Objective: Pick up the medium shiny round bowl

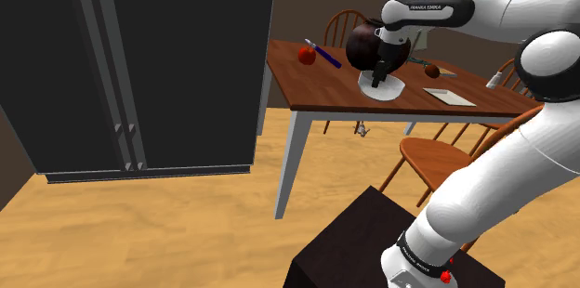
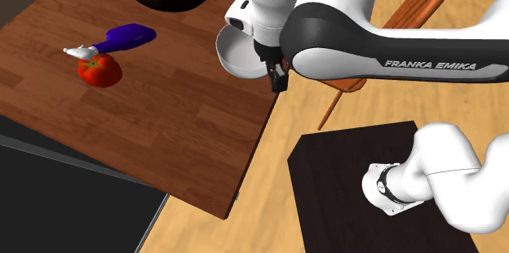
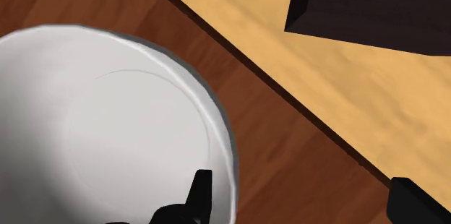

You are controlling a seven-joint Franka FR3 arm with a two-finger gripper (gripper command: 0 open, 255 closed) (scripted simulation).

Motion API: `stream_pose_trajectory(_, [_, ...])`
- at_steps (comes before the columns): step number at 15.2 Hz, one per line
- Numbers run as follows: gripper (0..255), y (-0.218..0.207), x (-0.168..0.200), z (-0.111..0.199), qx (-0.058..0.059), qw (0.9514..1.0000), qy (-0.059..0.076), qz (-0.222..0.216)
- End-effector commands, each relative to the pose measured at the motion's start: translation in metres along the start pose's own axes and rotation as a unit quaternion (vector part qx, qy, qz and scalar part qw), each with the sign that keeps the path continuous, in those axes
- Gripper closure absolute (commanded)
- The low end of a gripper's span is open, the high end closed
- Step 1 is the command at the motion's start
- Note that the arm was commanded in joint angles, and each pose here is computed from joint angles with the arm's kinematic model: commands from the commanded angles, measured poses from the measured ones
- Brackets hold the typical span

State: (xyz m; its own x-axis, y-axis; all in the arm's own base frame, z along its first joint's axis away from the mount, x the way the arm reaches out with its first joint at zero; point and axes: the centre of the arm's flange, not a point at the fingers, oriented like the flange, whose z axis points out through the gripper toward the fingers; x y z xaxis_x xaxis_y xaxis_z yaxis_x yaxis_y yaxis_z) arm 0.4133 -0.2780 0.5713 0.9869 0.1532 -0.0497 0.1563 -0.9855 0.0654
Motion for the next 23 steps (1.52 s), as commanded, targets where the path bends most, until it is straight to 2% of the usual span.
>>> stream_pose_trajectory(1, [0, 0.022, 0.006, -0.002, -0.005, 1.0, -0.003, -0.006])
stream_pose_trajectory(2, [0, 0.035, 0.01, -0.002, -0.006, 0.9999, -0.005, -0.008])
stream_pose_trajectory(10, [0, 0.033, 0.012, 0.038, -0.007, 0.9999, -0.005, -0.008])
stream_pose_trajectory(12, [0, 0.033, 0.012, 0.038, -0.007, 0.9999, -0.005, -0.008])
stream_pose_trajectory(13, [255, 0.032, 0.013, 0.037, -0.007, 0.9999, -0.005, -0.008])
stream_pose_trajectory(23, [255, 0.033, 0.012, 0.033, -0.007, 0.9999, -0.005, -0.008])
